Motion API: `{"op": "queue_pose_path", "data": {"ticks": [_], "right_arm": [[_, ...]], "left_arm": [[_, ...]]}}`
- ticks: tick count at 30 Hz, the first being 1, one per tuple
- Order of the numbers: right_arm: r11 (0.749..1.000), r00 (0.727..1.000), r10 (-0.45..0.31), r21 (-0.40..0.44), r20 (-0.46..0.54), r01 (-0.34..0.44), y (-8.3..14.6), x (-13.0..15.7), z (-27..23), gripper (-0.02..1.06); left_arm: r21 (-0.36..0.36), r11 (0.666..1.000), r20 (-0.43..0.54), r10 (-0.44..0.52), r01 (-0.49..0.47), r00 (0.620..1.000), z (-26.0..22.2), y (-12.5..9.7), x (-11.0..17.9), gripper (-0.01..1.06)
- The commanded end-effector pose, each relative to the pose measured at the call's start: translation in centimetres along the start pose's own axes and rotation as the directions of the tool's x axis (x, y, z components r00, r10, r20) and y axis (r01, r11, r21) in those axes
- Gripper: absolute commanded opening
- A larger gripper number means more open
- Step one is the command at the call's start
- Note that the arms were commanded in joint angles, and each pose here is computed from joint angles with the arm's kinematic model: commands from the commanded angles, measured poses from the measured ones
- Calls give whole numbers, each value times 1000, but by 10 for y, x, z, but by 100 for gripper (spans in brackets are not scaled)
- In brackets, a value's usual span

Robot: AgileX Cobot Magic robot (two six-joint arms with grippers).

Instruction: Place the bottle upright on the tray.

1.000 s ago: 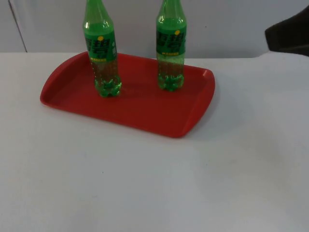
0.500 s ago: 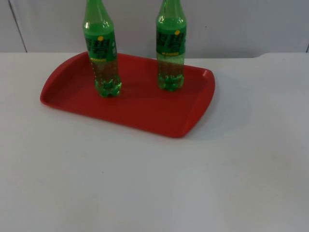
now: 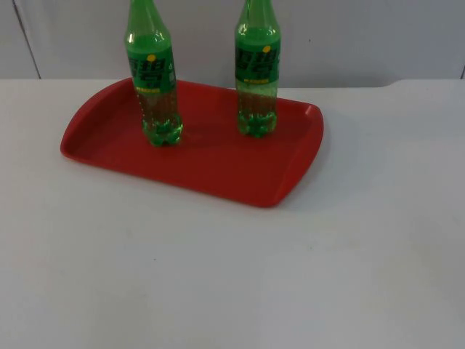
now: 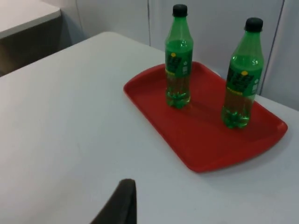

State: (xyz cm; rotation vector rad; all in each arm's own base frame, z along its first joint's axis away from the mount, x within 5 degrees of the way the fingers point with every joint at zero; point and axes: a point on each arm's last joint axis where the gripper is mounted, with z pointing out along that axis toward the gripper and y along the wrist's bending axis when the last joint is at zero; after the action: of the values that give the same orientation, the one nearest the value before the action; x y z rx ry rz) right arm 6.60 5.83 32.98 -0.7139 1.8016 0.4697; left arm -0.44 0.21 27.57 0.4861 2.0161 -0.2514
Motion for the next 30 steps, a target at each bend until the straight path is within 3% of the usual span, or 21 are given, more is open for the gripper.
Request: {"op": "queue_pose_path", "data": {"ticks": [1, 7, 11, 15, 22, 30], "right_arm": [[1000, 1000, 2, -10, 7, -2, 2, 3, -9, 105], [1000, 999, -22, -14, 29, 23, 7, 12, -32, 105], [999, 1000, 1, 34, -12, 0, 6, 25, -48, 105], [997, 1000, 26, 66, 10, -26, 6, 36, -59, 105], [998, 999, 23, 63, 42, -26, 11, 54, -82, 105], [996, 996, 30, 82, -89, -23, 9, 69, -80, 105]], "left_arm": [[-1, 1000, 1, 5, -5, 1000, 0, 1, 1, 105], [-1, 1000, 1, 5, -5, 1000, 0, 1, 1, 105], [-1, 1000, 1, 5, -5, 1000, 0, 1, 1, 105], [-1, 1000, 1, 5, -5, 1000, 0, 1, 1, 105], [-1, 1000, 1, 5, -5, 1000, 0, 1, 1, 105], [-1, 1000, 1, 4, -4, 1000, 0, 1, 1, 105]]}}
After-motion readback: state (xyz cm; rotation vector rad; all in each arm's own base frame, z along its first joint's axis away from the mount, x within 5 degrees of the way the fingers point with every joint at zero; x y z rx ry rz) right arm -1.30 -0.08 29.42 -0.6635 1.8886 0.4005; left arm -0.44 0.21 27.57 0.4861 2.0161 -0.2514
